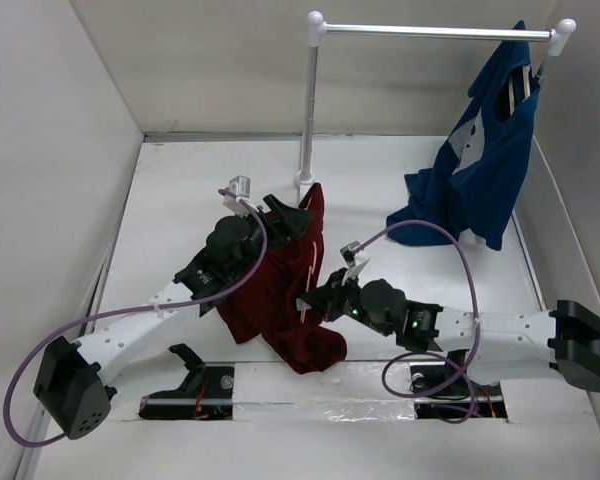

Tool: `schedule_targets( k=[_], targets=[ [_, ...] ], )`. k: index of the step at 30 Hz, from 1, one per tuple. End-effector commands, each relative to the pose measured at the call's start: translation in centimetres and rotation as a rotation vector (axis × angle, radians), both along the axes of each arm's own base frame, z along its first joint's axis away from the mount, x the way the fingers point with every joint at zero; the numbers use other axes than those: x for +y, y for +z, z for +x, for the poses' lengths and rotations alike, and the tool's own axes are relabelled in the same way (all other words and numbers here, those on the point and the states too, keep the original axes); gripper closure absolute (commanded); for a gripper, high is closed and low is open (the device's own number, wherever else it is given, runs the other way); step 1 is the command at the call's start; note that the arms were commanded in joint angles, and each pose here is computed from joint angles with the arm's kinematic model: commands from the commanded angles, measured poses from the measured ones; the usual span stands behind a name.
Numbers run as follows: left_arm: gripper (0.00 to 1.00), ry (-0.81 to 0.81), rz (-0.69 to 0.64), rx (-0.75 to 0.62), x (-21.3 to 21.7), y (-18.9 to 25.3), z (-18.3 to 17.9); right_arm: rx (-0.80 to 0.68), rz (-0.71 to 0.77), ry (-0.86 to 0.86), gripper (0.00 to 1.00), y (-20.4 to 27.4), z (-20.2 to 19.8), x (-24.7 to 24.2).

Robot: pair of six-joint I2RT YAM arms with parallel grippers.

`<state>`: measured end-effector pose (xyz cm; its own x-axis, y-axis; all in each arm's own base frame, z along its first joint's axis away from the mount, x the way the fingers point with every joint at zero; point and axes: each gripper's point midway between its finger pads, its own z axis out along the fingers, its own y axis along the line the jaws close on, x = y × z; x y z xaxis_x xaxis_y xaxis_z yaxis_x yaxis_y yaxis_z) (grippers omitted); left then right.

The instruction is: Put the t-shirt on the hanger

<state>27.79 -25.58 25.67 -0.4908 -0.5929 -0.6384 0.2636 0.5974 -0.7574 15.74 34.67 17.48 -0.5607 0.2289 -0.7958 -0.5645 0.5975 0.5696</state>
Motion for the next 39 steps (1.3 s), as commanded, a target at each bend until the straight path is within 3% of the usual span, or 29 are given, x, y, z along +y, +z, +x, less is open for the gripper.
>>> schedule_targets(
  k=[1,7,13,24,32,35,38,39],
  targets=[
    [0.34,0.12,0.079,-0.073,1.3,2.2,2.7,-0.012,0.065,0.042,1.0,1.9,-0.8,-0.1],
    [0.35,0.151,0.175,-0.078,0.8,2.4,6.1,-0.043,0.082,0.144,1.0,3.1,-2.7,-0.6],
    [0.31,0.161,0.069,-0.044,2.9,2.3,9.5,-0.049,0.072,0.191,1.0,3.5,-3.6,-1.5],
    [0.28,-0.034,-0.11,-0.05,-1.7,2.9,10.0,-0.061,0.086,0.237,1.0,3.9,-4.6,-2.4],
    [0.29,-0.074,-0.175,-0.016,-2.9,1.1,10.2,-0.066,0.088,0.252,1.0,4.1,-4.5,-3.1],
    [0.33,-0.082,-0.191,-0.024,-3.2,1.3,10.5,-0.065,0.114,0.301,1.0,4.6,-5.1,-3.4],
    [0.42,-0.086,-0.202,-0.024,-3.5,1.4,10.8,-0.078,0.121,0.305,1.0,4.9,-4.7,-3.7],
    [0.5,-0.087,-0.207,-0.03,-3.5,1.5,10.8,-0.08,0.122,0.306,1.0,5.0,-4.7,-3.8]
  ],
)
